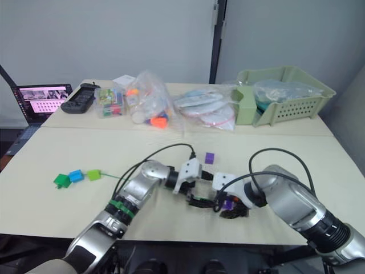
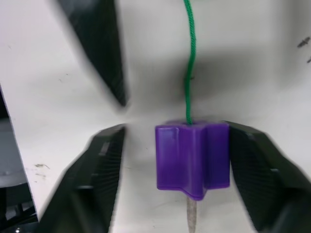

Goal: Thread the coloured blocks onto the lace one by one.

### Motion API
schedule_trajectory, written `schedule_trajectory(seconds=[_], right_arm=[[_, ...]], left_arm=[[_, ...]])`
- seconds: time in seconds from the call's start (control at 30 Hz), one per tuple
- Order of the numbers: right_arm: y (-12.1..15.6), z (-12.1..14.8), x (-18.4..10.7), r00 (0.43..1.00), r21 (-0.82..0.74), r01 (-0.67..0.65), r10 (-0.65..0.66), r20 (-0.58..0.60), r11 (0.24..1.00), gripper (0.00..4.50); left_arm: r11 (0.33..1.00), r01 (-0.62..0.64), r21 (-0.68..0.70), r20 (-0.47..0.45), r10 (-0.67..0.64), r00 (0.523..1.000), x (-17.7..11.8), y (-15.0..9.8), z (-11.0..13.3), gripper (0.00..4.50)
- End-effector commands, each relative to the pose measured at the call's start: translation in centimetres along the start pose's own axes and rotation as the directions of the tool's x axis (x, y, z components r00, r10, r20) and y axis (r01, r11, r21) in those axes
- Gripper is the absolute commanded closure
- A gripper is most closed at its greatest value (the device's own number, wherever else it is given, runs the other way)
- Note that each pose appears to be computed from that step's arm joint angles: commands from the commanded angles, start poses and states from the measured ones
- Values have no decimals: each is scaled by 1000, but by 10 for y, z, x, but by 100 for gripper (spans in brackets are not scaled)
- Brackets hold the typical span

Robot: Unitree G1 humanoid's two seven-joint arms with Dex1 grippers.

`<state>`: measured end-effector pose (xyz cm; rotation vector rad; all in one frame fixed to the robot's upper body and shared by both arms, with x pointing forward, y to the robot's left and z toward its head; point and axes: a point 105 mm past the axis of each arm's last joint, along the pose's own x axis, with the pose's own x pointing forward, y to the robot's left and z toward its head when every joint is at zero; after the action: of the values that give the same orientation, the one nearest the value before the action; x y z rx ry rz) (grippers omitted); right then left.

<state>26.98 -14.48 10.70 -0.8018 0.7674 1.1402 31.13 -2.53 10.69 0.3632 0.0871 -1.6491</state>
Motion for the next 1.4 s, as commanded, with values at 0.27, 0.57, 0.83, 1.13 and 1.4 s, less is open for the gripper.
schedule_trajectory(seconds=[0.27, 0.57, 0.83, 1.13, 1.4], right_arm=[[4, 9, -59, 988, 43, 87, -92, 126, 995, 1], [27, -20, -76, 967, 195, 179, -209, 147, 964, 1], [41, -49, -73, 949, 281, 264, -301, 97, 923, 1], [37, -50, -69, 928, 275, 317, -356, 109, 908, 0], [26, -46, -58, 920, 174, 338, -363, 145, 925, 0]], left_arm=[[998, 41, 53, 22, -42, 999, 5, -11, 8, 0], [992, 75, 104, 32, -79, 996, 32, -17, 12, 0], [988, 84, 127, 28, -88, 996, 51, -17, 12, 0], [991, 54, 125, -12, -53, 999, 66, -10, 6, 116], [992, 39, 124, -30, -35, 999, 66, -6, 2, 313]])
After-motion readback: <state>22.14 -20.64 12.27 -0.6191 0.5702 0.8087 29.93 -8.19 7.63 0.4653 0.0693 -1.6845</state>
